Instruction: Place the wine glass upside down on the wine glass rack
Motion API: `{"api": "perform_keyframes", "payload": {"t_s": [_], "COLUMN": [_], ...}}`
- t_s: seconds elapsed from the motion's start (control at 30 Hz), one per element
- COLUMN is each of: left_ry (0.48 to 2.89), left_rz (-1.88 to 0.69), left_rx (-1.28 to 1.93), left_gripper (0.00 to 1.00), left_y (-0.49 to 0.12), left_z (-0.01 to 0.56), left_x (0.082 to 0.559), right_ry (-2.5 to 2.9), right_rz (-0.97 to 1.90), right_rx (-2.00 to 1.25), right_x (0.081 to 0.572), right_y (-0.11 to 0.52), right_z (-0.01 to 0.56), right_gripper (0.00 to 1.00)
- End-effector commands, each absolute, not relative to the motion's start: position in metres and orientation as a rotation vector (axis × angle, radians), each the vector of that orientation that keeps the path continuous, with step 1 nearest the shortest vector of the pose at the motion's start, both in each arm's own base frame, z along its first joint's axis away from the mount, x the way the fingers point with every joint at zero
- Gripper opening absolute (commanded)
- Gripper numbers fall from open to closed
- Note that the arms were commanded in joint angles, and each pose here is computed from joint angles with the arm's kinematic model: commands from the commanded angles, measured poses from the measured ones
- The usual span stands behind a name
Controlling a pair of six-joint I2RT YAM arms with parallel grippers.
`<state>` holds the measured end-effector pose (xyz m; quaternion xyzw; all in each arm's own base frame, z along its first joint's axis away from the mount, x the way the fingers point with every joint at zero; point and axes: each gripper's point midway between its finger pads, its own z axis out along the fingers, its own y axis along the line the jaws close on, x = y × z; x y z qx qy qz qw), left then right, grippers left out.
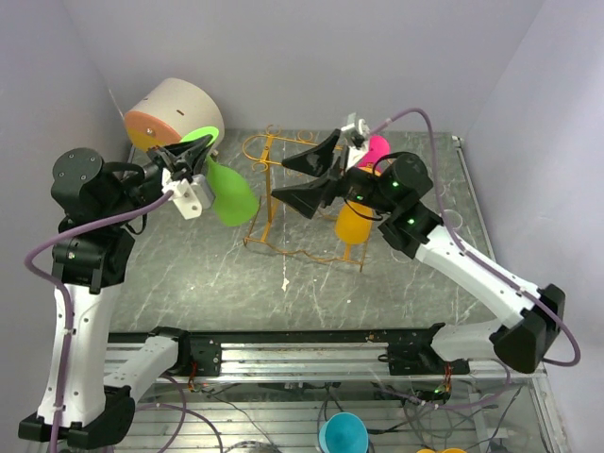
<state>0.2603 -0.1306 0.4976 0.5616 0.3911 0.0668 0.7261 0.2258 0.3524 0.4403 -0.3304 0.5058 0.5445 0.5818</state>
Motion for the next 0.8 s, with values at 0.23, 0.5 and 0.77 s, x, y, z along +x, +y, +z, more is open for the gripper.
{"api": "perform_keyframes", "payload": {"t_s": [0.23, 0.5, 0.77], "left_ry": [0.76, 0.723, 0.665], "left_rz": [-0.096, -0.087, -0.07], "left_rx": [1.29, 1.294, 1.32], "left_gripper": [0.07, 0.07, 0.07], "left_y": [-0.159, -0.16, -0.163], "left_z": [0.497, 0.498, 0.496], "left_x": [0.227, 0.221, 0.213], "right_ry": [1.055, 1.082, 1.139], "right_rz": [1.352, 1.379, 1.388], "right_rx": [-0.801, -0.813, -0.827], "right_x": [0.21, 0.214, 0.22], "right_y": [0.418, 0.442, 0.46], "right_z": [0.476, 0.471, 0.462], "right_gripper": [0.64, 0.46, 0.36]}}
